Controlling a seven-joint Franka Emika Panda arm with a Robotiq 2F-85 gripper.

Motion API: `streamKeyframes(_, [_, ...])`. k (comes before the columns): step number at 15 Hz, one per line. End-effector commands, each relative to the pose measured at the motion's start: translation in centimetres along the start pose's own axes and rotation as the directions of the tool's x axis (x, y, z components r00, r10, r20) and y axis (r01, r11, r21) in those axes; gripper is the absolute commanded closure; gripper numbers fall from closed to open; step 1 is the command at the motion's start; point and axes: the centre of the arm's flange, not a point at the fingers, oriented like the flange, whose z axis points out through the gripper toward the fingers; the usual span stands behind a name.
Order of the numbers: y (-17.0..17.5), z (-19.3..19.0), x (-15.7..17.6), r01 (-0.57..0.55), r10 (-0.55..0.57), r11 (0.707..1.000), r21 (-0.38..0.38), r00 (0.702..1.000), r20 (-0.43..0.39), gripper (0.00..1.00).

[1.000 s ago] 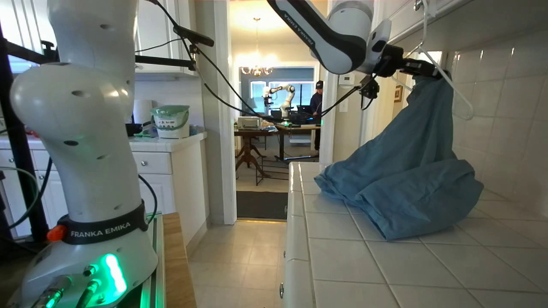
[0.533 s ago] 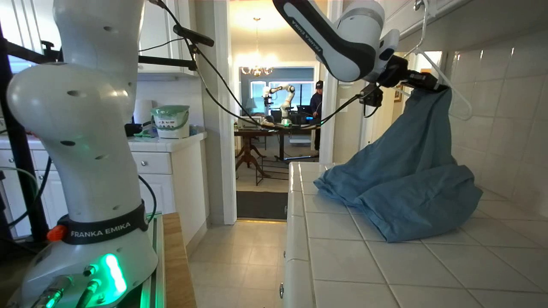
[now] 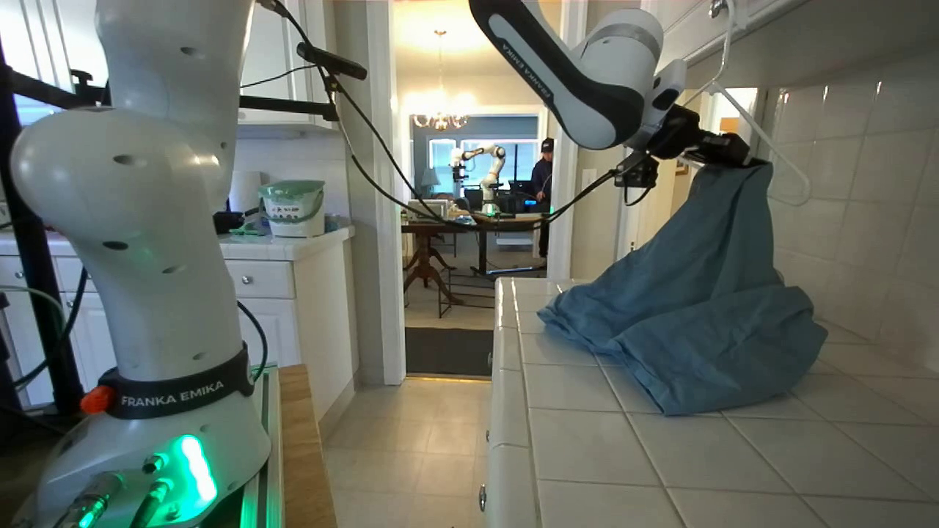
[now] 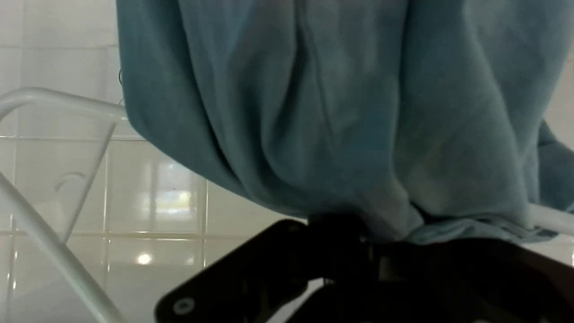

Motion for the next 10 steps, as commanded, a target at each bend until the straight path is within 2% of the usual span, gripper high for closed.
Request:
streamKeyframes(1, [-0.5,0.3,0.7,0.016,-0.016,1.000,-0.015,1.000,0.027,0.60])
streamKeyframes(9, [-1.4,-2.4,1.7,-0.032,0.030,0.999,-0.038,0.998,-0.049,0.03])
streamKeyframes(10, [-1.6,-2.6,1.8,-0.037,0.035,0.999,-0.037,0.998,-0.055,0.01])
